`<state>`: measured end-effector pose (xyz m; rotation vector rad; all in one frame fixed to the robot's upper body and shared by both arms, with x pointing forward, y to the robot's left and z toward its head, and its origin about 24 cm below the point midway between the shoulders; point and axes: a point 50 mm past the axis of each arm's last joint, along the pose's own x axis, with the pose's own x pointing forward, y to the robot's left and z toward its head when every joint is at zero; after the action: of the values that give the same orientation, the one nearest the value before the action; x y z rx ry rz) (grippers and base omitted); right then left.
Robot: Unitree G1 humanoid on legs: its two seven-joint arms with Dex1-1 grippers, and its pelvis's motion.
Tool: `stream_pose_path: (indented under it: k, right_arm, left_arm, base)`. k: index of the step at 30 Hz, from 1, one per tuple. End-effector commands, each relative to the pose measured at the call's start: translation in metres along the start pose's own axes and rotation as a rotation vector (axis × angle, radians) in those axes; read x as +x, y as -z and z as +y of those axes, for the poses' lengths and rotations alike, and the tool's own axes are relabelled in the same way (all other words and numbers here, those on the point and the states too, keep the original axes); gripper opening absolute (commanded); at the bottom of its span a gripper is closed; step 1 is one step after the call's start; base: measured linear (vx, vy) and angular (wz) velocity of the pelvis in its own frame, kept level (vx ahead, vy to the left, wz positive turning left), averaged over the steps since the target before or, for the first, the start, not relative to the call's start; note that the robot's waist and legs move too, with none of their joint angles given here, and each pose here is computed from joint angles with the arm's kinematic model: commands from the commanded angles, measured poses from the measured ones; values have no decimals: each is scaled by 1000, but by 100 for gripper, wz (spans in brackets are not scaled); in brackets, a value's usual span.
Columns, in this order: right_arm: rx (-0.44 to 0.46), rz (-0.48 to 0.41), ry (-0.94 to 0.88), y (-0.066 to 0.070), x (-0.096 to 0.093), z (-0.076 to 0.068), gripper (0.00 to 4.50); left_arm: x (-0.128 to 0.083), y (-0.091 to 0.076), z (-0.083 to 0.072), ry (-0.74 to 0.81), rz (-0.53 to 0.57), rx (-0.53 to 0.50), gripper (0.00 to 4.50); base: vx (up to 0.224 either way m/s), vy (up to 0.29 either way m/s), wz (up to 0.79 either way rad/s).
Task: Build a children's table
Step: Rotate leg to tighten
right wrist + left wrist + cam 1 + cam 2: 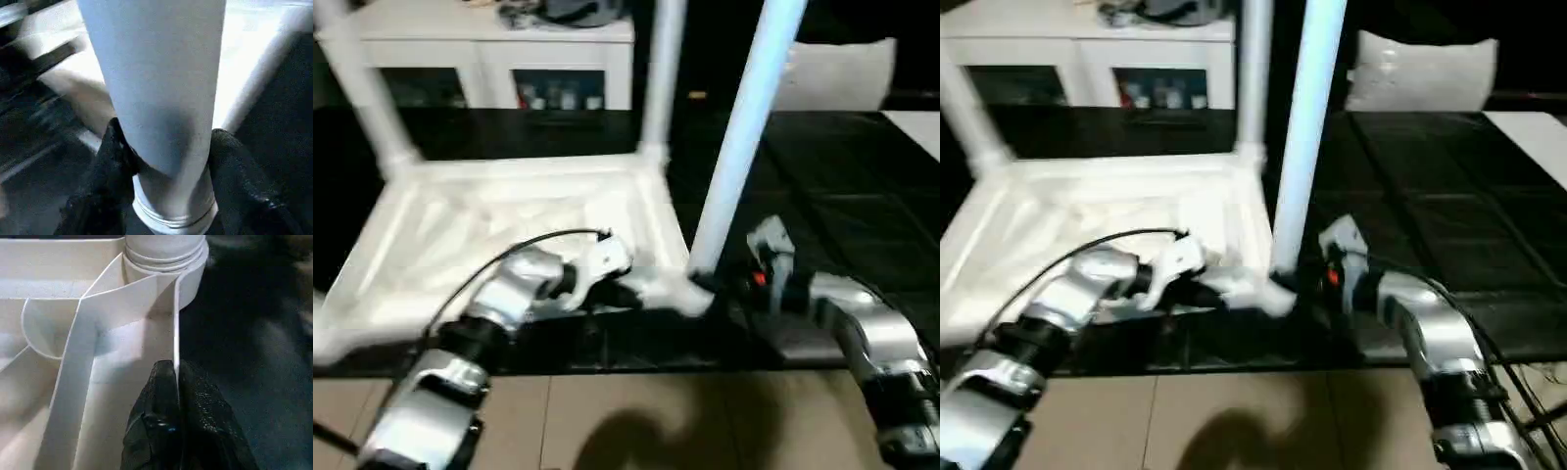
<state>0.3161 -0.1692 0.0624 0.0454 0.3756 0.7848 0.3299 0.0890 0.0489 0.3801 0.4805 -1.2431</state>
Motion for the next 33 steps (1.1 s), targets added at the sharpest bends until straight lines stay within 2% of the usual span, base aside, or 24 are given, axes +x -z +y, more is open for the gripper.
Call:
stream_pose_path:
  k: [1, 3, 6, 7, 10, 14, 17, 18, 19, 20, 21, 23, 26, 27, 30, 33]
  right_arm:
    - [74, 41, 127, 4, 13, -3, 191]
    - [100, 17, 205, 3, 19, -5, 191]
    - [103, -27, 261, 1, 24, -6, 191]
    - [111, -52, 282, 0, 25, -6, 246]
    - [114, -88, 267, -3, 26, -3, 262]
    - [107, -101, 207, -6, 21, -1, 306]
    - [73, -95, 185, -6, 17, -2, 319]
    - [53, -89, 172, -5, 14, -3, 345]
    - [27, -82, 154, -5, 11, -4, 349]
    - [-16, -68, 125, -3, 5, -7, 351]
    - [-32, -61, 113, -3, 2, -8, 372]
    - [-74, -57, 77, -3, -5, -10, 386]
    - [-103, -48, 10, -5, -14, -12, 404]
    - [-109, -40, -8, -6, -17, -13, 429]
    - [-173, 1, -124, -6, -25, -9, 429]
    - [-193, 31, -220, -5, -31, -5, 429]
  left_arm:
    - [24, -15, -11, 18, -46, -38, 0]
    - [32, -21, -8, -69, -61, -78, 0]
    - [39, -26, -7, -127, -59, -87, 0]
    - [42, -28, -7, -154, -55, -82, 0]
    - [42, -29, -7, -168, -51, -58, 0]
    - [36, -22, -5, -152, -34, -5, 0]
    - [33, -20, -4, -140, -27, 16, 0]
    - [31, -18, -4, -130, -21, 30, 0]
    - [28, -16, -3, -115, -13, 50, 0]
    - [23, -12, -3, -86, -2, 95, 0]
    - [21, -11, -3, -72, 2, 113, 0]
    - [16, -6, -3, -29, 18, 143, 0]
    - [8, -2, -4, 50, 24, 186, 0]
    - [6, -2, -5, 71, 25, 195, 0]
    - [-1, 1, -6, 130, 39, 229, 0]
    - [-4, 2, -7, 170, 48, 257, 0]
  base:
    - [0, 0, 0]
    - [0, 0, 0]
    - [0, 0, 0]
    - [0, 0, 0]
    - [0, 0, 0]
    - [0, 0, 0]
    - [0, 0, 0]
    - [0, 0, 0]
    - [0, 0, 0]
    - [0, 0, 0]
    - [0, 0, 0]
    - [0, 0, 0]
    - [0, 0, 0]
    - [0, 0, 0]
    - [0, 0, 0]
    - [0, 0, 0]
